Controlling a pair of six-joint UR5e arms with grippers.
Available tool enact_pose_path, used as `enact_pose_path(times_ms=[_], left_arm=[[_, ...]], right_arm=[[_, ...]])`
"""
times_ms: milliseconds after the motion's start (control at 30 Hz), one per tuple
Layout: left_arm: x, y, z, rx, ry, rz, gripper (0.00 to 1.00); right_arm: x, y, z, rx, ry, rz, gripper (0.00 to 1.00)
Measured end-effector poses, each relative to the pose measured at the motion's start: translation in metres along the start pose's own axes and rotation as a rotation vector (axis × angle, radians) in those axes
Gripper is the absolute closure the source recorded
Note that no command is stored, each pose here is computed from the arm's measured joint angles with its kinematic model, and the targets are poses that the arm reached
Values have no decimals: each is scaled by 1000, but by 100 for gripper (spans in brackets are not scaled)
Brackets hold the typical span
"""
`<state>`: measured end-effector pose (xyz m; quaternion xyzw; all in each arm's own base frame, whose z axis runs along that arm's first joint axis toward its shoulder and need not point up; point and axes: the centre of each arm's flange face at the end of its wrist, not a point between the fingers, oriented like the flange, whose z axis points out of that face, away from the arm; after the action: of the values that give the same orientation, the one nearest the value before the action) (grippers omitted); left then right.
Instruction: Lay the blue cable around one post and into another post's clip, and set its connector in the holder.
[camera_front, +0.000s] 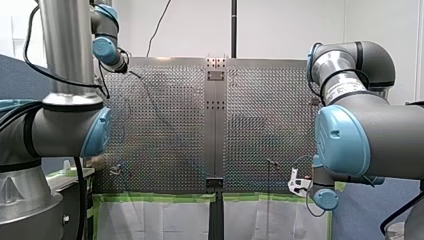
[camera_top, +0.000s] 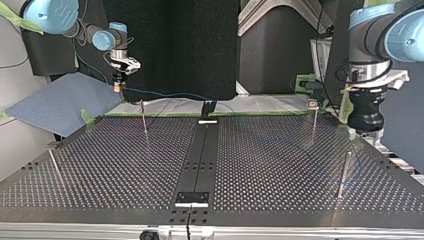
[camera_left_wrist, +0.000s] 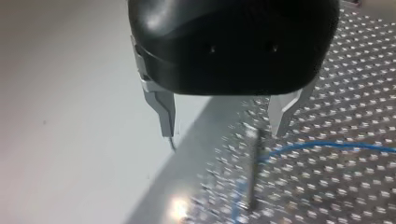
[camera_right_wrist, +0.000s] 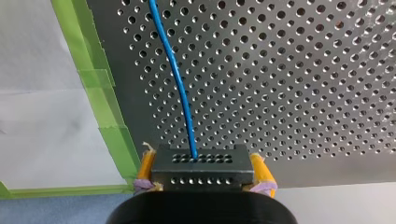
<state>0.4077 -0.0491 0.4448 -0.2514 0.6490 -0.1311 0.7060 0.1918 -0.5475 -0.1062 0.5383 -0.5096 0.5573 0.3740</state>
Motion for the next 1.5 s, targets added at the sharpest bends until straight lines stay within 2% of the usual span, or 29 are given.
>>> enact_pose_path(times_ms=[167, 333, 433, 633, 867, 1167, 1500], left_arm=[[-28, -16, -11, 7, -44, 42, 0], [-55, -39, -26, 59, -65, 90, 0], [-63, -48, -30, 83, -61, 112, 0], [-61, -63, -23, 129, -1, 159, 0], [-51, -79, -12, 159, 76, 214, 0], [-39, -100, -1, 143, 141, 281, 0], [-44, -129, -13, 134, 165, 298, 0]], right_arm=[[0, -1, 1, 3, 2, 5, 83], [1, -2, 2, 4, 5, 9, 83], [1, -2, 3, 4, 6, 10, 83], [0, -1, 2, 0, -6, 12, 83], [0, 2, 2, -7, -19, 14, 83], [-1, 0, 1, -4, -28, 16, 83], [-2, -3, 1, 1, -29, 16, 83]])
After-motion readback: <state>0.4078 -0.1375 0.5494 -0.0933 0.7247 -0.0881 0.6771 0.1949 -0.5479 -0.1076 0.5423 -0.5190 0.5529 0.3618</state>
